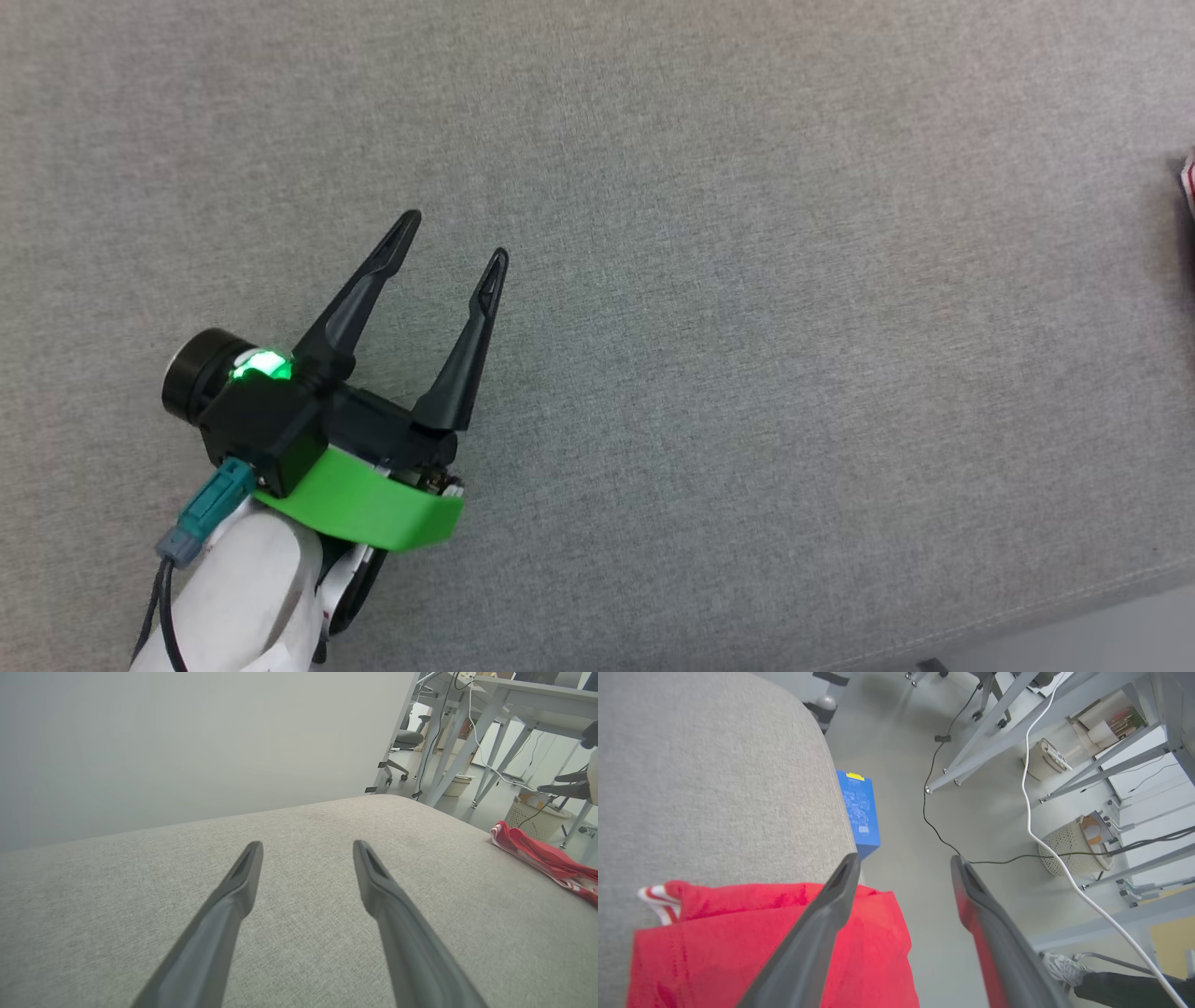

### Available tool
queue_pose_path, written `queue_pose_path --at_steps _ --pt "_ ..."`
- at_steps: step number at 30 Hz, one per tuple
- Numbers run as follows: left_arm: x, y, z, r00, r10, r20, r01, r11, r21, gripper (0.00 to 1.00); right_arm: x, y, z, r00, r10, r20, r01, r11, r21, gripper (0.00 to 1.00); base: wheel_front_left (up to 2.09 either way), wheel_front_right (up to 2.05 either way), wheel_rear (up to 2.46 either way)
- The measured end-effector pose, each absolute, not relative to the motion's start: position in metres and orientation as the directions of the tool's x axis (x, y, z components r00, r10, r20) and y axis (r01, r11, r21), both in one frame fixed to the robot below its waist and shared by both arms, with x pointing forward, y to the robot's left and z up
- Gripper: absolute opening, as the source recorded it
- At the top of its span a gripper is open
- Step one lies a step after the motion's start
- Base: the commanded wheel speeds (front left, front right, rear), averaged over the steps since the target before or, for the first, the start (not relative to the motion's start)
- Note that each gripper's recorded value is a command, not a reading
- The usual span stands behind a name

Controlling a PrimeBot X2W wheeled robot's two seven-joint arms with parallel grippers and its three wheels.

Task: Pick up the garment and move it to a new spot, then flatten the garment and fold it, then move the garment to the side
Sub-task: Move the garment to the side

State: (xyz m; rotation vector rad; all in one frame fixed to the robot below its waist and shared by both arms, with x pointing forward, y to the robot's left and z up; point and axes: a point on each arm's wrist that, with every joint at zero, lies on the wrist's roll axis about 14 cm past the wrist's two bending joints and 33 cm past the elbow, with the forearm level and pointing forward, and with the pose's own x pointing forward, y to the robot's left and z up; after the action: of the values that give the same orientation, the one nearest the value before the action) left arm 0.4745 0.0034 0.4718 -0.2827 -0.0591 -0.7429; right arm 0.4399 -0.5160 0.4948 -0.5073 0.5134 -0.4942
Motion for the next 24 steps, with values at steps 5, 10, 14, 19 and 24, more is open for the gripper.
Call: queue_pose_path --at_steps 5,10,14,19,24 --pt "0.462 0.019 0.478 0.789 -0.602 0.123 0.612 0.750 -0.251 1.00 0.465 -0.470 0.547 0.897 -0.414 -0.154 0.316 0.844 -0.433 1.00 0.00 0.00 0.00" --pt "0.450 0.041 0.496 0.857 -0.498 0.130 0.513 0.808 -0.289 1.00 0.460 -0.405 0.577 0.971 -0.239 -0.002 0.230 0.936 -0.267 1.00 0.00 0.00 0.00" --pt "0.436 0.067 0.510 0.901 -0.411 0.137 0.433 0.859 -0.272 1.00 0.434 -0.355 0.594 0.986 -0.126 0.108 0.142 0.976 -0.163 1.00 0.00 0.00 0.00" --pt "0.416 0.093 0.522 0.933 -0.327 0.149 0.355 0.902 -0.245 1.00 0.398 -0.308 0.607 0.969 -0.070 0.236 0.083 0.996 -0.044 1.00 0.00 0.00 0.00" --pt "0.395 0.116 0.529 0.953 -0.257 0.160 0.288 0.934 -0.213 1.00 0.372 -0.266 0.592 0.965 -0.035 0.260 0.025 0.999 0.040 1.00 0.00 0.00 0.00"
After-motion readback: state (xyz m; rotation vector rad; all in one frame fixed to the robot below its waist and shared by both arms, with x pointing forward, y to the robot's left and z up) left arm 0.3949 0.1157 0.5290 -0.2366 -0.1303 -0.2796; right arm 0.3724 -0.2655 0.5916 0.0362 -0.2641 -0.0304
